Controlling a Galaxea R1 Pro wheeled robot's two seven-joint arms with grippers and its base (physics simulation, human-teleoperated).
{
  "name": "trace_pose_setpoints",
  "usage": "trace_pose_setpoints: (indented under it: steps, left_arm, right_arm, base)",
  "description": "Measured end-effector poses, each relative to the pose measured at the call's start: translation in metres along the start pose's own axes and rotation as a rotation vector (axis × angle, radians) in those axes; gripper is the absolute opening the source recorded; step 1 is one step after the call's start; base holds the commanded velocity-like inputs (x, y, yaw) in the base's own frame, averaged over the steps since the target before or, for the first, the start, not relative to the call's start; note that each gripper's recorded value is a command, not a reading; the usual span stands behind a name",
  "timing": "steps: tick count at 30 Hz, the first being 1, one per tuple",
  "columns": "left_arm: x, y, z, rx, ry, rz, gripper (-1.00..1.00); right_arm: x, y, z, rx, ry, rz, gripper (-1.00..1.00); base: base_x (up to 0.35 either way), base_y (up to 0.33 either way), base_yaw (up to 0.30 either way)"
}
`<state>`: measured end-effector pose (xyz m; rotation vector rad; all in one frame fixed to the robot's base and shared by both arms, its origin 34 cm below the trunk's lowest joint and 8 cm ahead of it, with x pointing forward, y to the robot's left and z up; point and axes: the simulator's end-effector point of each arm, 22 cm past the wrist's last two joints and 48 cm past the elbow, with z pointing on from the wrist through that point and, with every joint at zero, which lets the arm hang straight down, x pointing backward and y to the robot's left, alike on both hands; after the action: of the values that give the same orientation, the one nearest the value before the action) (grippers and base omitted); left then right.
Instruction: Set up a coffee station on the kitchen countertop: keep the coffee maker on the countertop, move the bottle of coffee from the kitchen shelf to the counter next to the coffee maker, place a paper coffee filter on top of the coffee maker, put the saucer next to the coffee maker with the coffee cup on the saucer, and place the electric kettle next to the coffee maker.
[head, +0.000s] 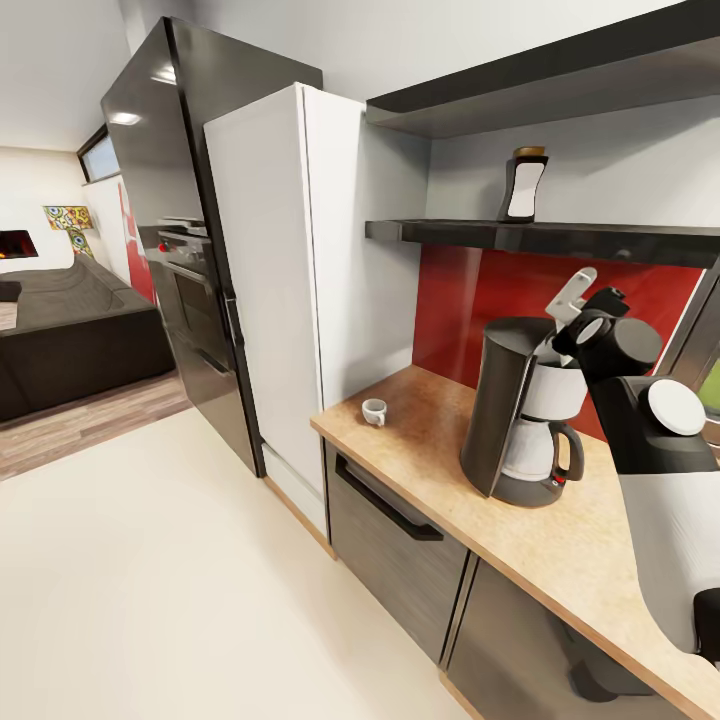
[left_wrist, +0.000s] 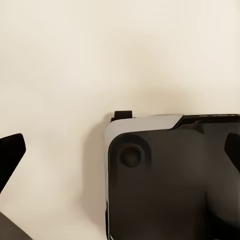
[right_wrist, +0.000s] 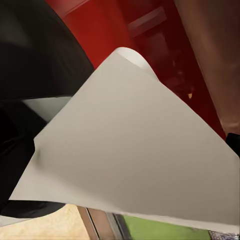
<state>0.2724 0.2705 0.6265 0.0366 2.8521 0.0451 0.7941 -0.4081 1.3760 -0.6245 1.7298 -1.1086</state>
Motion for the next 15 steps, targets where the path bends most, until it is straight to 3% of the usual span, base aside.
trace_pose_setpoints:
  steps: [3, 4, 15]
  left_arm:
    - [0.0002, -0.0001, -0.0001, 0.0, 0.0, 0.0, 1.0]
    - [0.0, -0.0001, 0.0, 0.001, 0.0, 0.0, 1.0]
    - [0.0038, -0.0002, -0.0004, 0.001, 0.007, 0.0, 1.0]
  right_arm:
    - [0.0001, 0.0003, 0.0, -0.001, 0.0, 0.0, -1.0]
    - [0.0001, 0.0005, 0.0002, -0.001, 0.0, 0.0, 1.0]
    - [-0.0002, 0.0006, 0.0001, 0.0, 0.0, 0.001, 1.0]
  base:
    - [0.043, -0.019, 0.0]
    - [0.027, -0.013, 0.0]
    - [0.003, -0.001, 0.0]
